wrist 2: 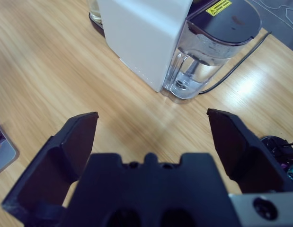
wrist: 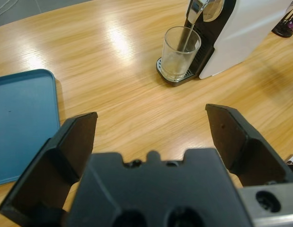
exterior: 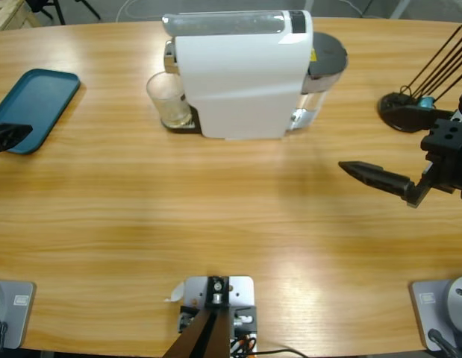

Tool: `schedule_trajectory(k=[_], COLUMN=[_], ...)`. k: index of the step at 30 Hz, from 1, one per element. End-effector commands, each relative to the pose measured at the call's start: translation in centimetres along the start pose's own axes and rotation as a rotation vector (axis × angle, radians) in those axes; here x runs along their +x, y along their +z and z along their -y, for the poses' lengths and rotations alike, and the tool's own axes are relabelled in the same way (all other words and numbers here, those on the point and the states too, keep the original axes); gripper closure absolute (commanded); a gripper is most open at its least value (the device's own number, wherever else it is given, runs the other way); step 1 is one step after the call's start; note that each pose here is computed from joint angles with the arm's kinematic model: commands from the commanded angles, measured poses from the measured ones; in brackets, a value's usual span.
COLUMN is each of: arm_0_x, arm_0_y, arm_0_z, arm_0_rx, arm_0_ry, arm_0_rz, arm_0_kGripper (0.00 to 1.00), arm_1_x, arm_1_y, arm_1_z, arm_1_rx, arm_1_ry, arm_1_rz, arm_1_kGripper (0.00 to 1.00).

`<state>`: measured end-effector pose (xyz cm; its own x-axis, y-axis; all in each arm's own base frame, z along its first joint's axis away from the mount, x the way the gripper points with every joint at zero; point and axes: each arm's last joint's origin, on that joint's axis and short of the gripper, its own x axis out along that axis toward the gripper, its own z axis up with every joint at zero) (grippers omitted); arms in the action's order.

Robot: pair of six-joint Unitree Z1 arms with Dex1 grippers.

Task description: Pour coffee

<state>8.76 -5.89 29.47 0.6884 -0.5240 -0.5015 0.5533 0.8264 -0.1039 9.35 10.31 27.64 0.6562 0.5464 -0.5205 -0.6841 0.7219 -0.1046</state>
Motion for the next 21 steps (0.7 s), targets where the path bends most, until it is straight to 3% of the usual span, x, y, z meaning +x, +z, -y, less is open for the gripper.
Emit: schedule_trajectory(k=[1,21], arm_0_x=[0.95,0.88], arm_0_y=[-0.83,-0.75], arm_0_z=[-0.08,-0.10], arm_0_rx=[0.004,0.004], arm_0_ry=[-0.013,-0.007], arm_0_rz=[-0.053,-0.050], arm_0_kGripper=[0.013,0.000], arm_1_x=[-0.11,0.33], arm_1_y=[-1.22,-1.21], arm_1_z=[0.00,0.00], arm_1_rx=[0.009,0.011], arm_1_ry=[-0.015,-0.030], arm_1_rz=[-0.017,-0.035], arm_1_kGripper=[0.000,0.000])
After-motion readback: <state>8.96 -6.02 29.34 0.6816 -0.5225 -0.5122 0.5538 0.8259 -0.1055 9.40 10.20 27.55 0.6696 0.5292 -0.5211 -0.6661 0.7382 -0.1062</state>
